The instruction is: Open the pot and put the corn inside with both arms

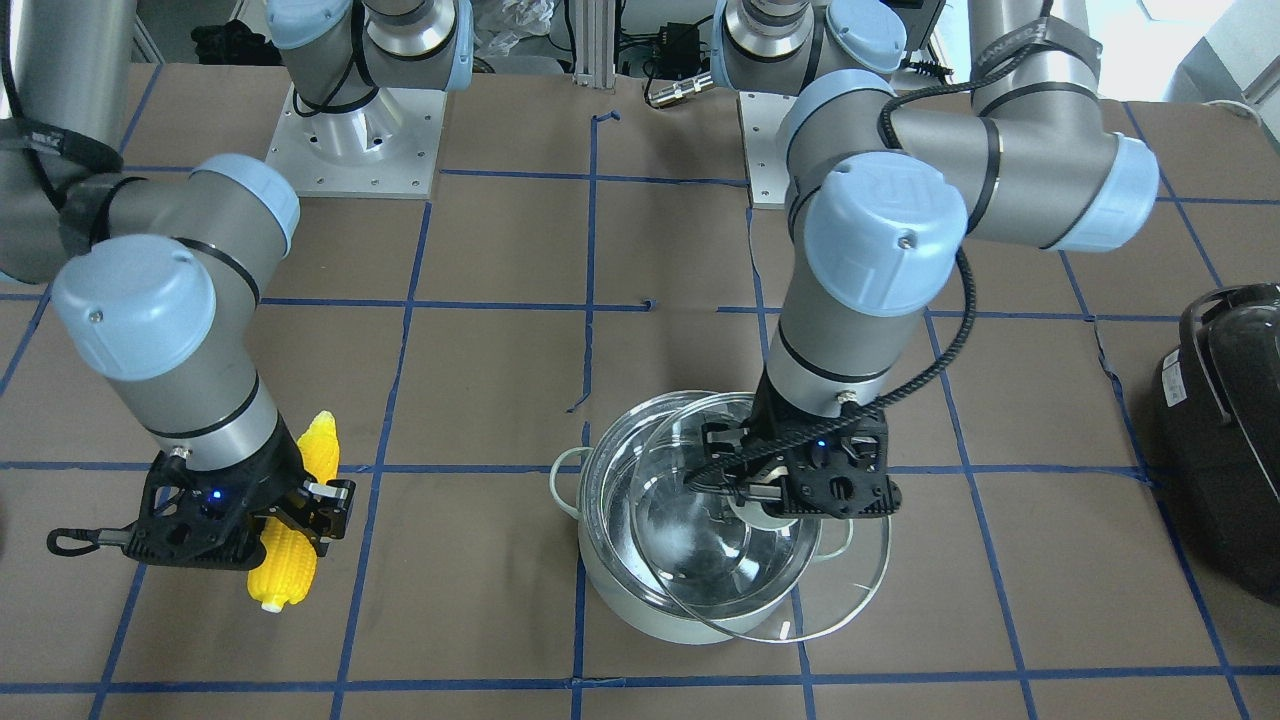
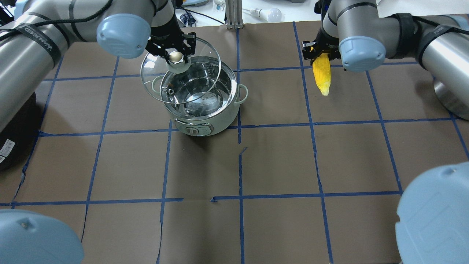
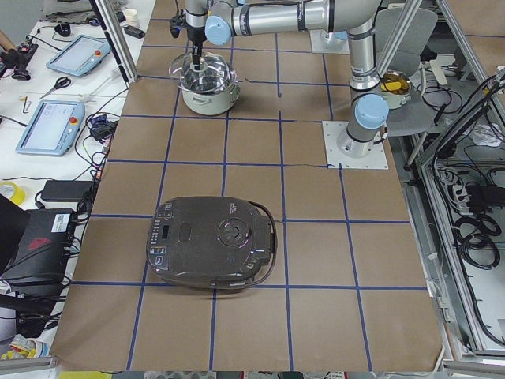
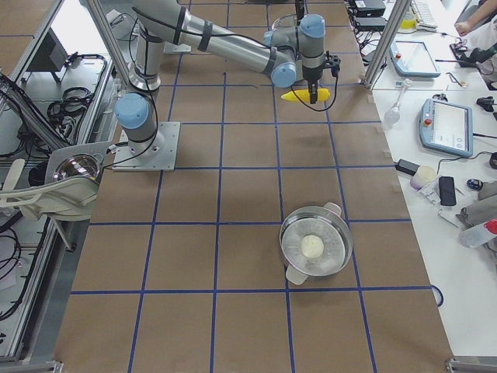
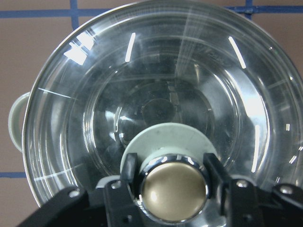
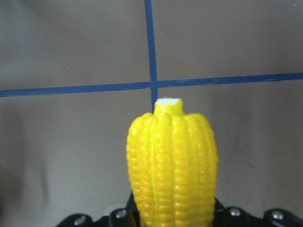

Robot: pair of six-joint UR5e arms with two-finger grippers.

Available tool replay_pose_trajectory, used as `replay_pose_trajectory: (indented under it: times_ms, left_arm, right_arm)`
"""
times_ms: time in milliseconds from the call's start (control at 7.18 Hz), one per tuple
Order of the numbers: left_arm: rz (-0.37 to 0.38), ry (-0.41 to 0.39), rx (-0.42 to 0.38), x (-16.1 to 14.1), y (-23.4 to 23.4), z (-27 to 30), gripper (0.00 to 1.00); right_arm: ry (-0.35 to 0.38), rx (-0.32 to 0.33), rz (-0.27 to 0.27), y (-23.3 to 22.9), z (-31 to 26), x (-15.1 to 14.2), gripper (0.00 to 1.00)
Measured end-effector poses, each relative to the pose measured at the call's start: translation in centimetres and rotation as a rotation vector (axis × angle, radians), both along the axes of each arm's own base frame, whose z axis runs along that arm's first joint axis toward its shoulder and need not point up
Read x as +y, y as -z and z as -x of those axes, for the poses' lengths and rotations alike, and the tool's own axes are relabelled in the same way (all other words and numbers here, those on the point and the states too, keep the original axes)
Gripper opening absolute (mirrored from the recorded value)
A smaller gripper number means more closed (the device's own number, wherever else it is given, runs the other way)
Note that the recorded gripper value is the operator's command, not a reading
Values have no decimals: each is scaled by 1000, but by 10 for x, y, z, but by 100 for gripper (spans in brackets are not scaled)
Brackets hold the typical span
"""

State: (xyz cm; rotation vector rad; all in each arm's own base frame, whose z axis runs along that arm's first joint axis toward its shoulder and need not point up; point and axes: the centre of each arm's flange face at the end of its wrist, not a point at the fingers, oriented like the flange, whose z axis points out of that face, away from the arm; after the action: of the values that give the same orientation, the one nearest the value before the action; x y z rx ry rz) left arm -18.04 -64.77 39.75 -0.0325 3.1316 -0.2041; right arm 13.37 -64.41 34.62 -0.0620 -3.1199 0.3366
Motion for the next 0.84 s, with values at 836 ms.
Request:
replay_pose_trajectory:
  times_ms: [836]
  left_arm:
    - [-169,85,-4,24,57,-251,0]
  right_arm:
    - [-58,-74,22,-36,-252,-16,0]
